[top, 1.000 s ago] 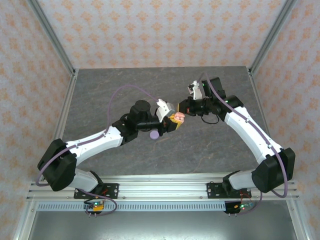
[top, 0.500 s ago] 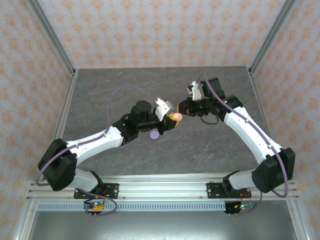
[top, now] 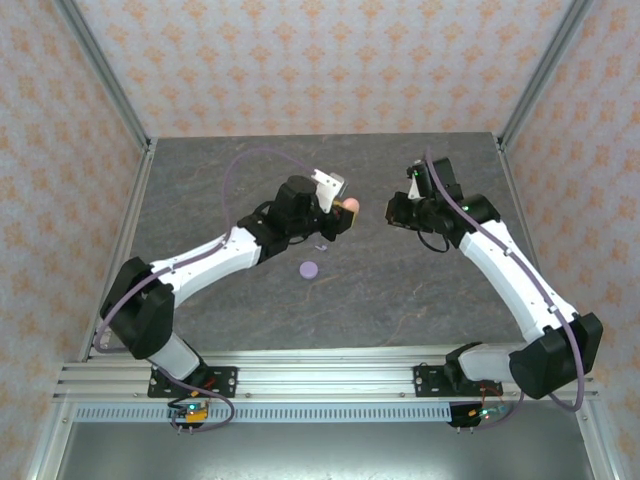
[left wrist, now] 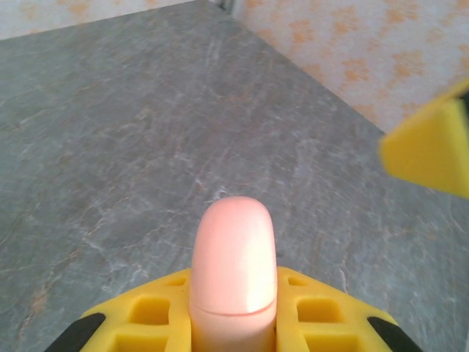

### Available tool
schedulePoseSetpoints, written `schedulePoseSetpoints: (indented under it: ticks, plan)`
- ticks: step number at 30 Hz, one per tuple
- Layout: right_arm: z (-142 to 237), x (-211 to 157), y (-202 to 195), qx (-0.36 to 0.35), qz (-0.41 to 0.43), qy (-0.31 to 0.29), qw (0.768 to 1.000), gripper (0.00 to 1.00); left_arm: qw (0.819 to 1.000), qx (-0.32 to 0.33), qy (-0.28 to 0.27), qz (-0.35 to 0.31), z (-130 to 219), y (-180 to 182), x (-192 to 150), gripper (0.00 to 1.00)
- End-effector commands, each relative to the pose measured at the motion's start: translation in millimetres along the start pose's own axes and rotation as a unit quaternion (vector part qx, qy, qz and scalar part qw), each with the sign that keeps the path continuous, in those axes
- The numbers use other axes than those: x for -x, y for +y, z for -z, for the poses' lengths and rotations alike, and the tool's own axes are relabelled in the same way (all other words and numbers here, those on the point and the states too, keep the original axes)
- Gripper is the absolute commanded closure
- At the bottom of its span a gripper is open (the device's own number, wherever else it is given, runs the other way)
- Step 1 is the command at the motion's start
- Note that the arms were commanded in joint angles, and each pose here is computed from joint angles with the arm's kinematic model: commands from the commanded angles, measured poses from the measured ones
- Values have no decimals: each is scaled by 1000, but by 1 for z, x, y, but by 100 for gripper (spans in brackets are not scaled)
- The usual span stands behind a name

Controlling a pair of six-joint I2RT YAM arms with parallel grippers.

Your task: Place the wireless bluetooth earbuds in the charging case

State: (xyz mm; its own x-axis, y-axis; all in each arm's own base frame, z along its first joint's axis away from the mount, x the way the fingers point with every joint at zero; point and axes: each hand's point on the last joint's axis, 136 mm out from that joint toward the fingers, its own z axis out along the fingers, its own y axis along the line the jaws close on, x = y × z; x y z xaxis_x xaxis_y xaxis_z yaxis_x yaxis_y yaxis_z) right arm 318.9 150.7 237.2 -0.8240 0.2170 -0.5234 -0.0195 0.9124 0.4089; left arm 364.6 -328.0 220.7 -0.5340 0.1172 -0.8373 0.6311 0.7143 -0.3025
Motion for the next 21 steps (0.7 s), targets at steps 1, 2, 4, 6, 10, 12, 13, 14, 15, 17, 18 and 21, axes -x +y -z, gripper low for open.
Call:
schedulePoseSetpoints:
  ticks: [1, 2, 4, 6, 10, 12, 13, 14, 15, 17, 18, 21]
  plan:
    - [2, -5, -20, -44, -11, -7, 999, 87, 995, 59, 37, 71, -8, 28, -3, 82]
    - [2, -6, -20, -44, -10, -6, 999, 87, 992, 69, 56, 92, -12, 36, -5, 82]
    - [1, -8, -22, -47, -9, -4, 999, 87, 986, 76, 87, 121, -22, 48, -8, 83]
    - [0, -9, -23, -49, -9, -1, 999, 87, 982, 82, 102, 139, -32, 58, -10, 84]
    - [-2, -13, -22, -43, -12, 6, 999, 87, 976, 95, 109, 165, -48, 76, -7, 84]
    - [-3, -14, -22, -41, -13, 6, 999, 87, 969, 100, 136, 180, -66, 90, -18, 84]
    - [-3, -15, -22, -41, -12, 8, 999, 87, 967, 98, 143, 185, -71, 93, -20, 83]
    - [-4, -15, -23, -42, -11, 9, 999, 87, 965, 96, 150, 192, -77, 97, -21, 84]
    - [-4, -17, -23, -42, -9, 12, 999, 87, 964, 93, 154, 197, -83, 99, -21, 84]
    - [-5, -17, -24, -45, -7, 14, 999, 87, 960, 96, 168, 201, -93, 105, -24, 84]
    - [-5, -18, -24, -46, -6, 16, 999, 87, 959, 98, 173, 201, -98, 109, -25, 84]
    - [-5, -19, -25, -46, -5, 18, 999, 87, 956, 100, 184, 207, -112, 119, -29, 84]
